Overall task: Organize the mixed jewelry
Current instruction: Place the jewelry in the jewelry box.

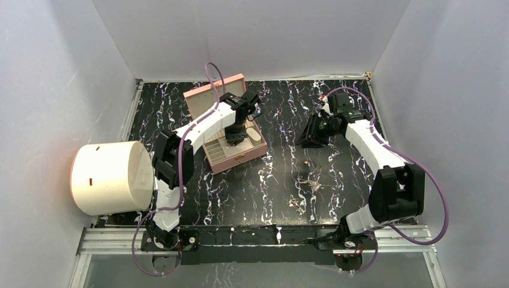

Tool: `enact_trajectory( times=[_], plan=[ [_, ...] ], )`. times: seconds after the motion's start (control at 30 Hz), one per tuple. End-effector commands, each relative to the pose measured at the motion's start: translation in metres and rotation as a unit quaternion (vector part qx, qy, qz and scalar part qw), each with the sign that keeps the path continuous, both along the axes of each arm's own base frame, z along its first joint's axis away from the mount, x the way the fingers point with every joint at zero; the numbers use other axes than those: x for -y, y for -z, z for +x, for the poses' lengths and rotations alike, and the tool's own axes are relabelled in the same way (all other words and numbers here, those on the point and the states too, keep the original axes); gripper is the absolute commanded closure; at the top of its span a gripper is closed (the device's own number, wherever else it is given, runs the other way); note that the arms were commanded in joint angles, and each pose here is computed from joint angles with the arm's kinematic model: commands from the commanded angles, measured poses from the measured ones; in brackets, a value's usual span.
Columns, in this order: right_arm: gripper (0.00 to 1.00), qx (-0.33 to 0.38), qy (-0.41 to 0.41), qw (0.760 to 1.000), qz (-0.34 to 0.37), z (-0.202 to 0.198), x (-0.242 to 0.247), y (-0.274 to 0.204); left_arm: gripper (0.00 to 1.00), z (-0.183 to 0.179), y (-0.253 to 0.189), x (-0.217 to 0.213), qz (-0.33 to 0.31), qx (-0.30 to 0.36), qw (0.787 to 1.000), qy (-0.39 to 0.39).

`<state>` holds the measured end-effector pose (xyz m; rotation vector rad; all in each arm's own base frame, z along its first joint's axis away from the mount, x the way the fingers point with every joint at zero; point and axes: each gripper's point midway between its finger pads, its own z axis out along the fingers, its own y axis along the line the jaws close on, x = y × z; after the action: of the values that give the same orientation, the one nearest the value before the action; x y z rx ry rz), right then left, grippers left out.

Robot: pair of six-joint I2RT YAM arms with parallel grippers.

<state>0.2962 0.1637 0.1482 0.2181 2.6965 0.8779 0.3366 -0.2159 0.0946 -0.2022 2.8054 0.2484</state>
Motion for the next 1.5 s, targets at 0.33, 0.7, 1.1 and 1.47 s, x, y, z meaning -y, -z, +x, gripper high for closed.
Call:
enact_trajectory(
  times=[0.33, 0.7, 1.1, 1.47],
  plan=[
    [0.62, 0.032, -0.009, 0.999, 0.006, 0.016, -0.004, -0.016, 1.0, 0.013, -0.017, 0.001, 0.018, 0.012, 1.0, 0.006],
    [0.62, 0.033, -0.007, 0.999, 0.002, 0.017, -0.003, -0.016, 0.97, 0.004, -0.021, -0.01, 0.047, -0.014, 0.999, 0.021],
    [0.62, 0.032, -0.009, 0.999, 0.004, 0.012, -0.003, -0.016, 0.96, -0.001, -0.013, -0.002, 0.036, -0.046, 0.997, 0.044],
    [0.62, 0.03, -0.01, 0.999, 0.006, 0.009, -0.003, -0.015, 0.93, 0.0, -0.015, -0.003, 0.033, -0.056, 0.997, 0.051]
  ],
)
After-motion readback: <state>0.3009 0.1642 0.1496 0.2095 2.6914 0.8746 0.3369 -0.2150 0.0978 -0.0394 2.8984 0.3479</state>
